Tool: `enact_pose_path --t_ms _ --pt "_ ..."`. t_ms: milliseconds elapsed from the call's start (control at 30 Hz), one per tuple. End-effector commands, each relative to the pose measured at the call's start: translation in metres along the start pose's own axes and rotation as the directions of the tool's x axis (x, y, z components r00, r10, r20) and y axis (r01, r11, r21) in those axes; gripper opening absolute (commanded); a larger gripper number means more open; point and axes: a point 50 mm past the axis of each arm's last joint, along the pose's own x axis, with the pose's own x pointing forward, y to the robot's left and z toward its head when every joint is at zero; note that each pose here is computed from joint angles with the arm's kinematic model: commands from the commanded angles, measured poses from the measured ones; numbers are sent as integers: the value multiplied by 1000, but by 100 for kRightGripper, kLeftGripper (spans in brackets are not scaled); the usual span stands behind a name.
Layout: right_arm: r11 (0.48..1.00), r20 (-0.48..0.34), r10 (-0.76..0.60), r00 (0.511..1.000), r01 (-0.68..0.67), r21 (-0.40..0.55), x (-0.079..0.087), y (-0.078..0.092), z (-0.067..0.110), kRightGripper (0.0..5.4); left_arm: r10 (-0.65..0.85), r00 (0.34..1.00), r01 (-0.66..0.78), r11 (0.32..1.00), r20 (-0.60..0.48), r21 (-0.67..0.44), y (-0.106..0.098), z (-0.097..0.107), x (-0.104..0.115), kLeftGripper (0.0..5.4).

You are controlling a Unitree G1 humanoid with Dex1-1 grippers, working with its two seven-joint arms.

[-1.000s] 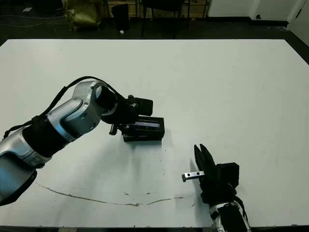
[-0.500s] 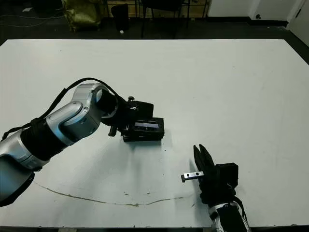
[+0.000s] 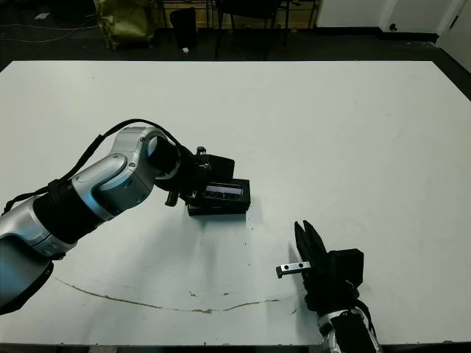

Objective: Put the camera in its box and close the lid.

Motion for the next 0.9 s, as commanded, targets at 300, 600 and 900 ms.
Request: enact_pose_path --t_ms 300,600,900 --pt "1000 -23 -8 1000 8 -6 -3 -1 -6 0 -231 968 239 967 -97 86 -28 -22 29 358" --pt "1000 -23 -8 1000 8 -8 -3 -2 -6 0 -245 966 256 952 -85 168 -29 -20 29 539" --pt "1000 -30 -6 1000 6 -1 -2 -2 -5 0 -235 968 245 961 -84 132 -32 -25 28 539"
